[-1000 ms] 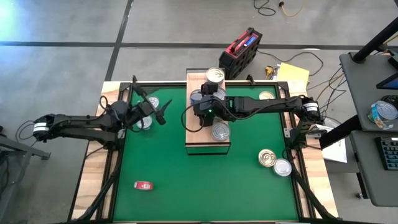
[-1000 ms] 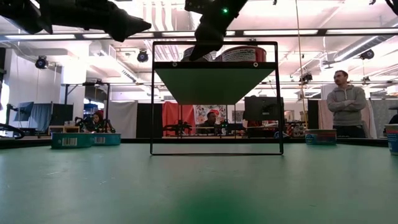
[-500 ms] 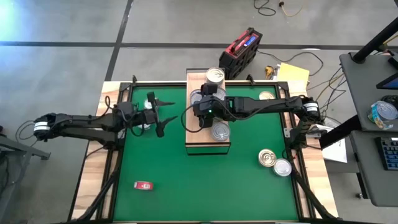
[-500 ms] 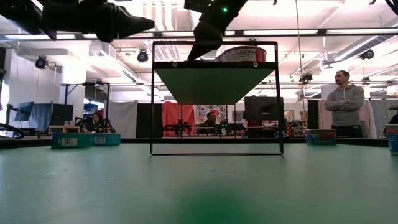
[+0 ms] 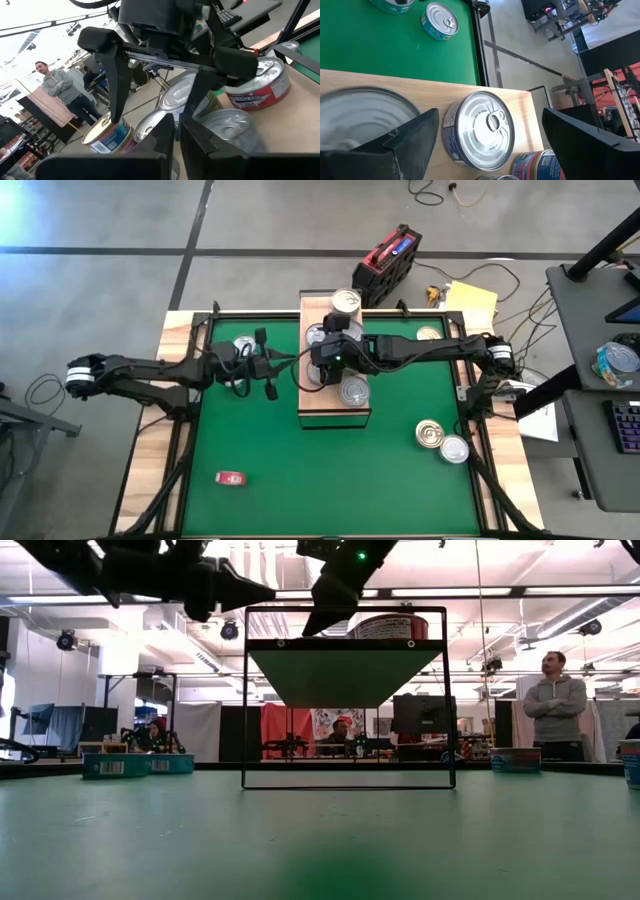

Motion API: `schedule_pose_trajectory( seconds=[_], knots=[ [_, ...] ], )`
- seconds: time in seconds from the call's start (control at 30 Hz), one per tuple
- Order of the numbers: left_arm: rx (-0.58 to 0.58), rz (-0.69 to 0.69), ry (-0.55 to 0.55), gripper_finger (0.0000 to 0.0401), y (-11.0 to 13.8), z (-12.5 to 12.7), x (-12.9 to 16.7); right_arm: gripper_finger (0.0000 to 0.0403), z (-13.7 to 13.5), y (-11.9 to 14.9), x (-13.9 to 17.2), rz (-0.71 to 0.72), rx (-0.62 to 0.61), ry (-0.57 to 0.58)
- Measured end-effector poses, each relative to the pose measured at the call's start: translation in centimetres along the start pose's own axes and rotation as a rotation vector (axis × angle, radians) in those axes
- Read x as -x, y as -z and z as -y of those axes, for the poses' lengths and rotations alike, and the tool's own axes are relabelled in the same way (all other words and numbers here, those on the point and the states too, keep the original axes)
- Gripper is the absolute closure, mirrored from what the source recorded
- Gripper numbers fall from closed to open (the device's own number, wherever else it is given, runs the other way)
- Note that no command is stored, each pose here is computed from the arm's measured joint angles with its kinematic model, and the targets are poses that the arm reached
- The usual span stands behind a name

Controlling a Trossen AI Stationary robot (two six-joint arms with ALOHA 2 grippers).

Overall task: Stack canned seafood by type on shelf
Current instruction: Stack the blue tuna can on top of the blue tuna can on the shelf

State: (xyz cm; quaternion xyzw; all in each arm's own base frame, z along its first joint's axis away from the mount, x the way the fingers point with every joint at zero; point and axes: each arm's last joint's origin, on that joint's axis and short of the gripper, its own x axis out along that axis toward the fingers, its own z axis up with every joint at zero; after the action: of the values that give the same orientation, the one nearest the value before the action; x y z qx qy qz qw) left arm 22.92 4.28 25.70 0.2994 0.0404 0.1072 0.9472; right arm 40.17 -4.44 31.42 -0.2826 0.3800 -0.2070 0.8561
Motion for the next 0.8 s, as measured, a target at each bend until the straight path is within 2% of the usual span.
schedule_pose_trajectory(
  seconds=[0.13, 0.3, 0.67, 0.8],
  knots=[
    [-0.002, -0.004, 0.001, 0.0385, -0.1, 0.0, -0.4, 0.0061, 0.1, 0.0, 0.1, 0.002, -0.009, 0.001],
    [-0.006, -0.005, 0.001, 0.0398, -0.2, -0.1, -0.3, 0.0067, 0.7, -0.5, 0.8, 0.028, -0.086, -0.039],
    [-0.019, -0.079, 0.085, 0.0401, 0.5, 0.5, 0.0, 0.0095, 1.3, -1.0, 2.7, 0.024, -0.306, -0.46],
    [-0.026, -0.067, 0.151, 0.0401, 0.6, 0.8, 0.1, 0.0118, 1.1, -0.6, 2.7, -0.022, -0.309, -0.493]
  ],
)
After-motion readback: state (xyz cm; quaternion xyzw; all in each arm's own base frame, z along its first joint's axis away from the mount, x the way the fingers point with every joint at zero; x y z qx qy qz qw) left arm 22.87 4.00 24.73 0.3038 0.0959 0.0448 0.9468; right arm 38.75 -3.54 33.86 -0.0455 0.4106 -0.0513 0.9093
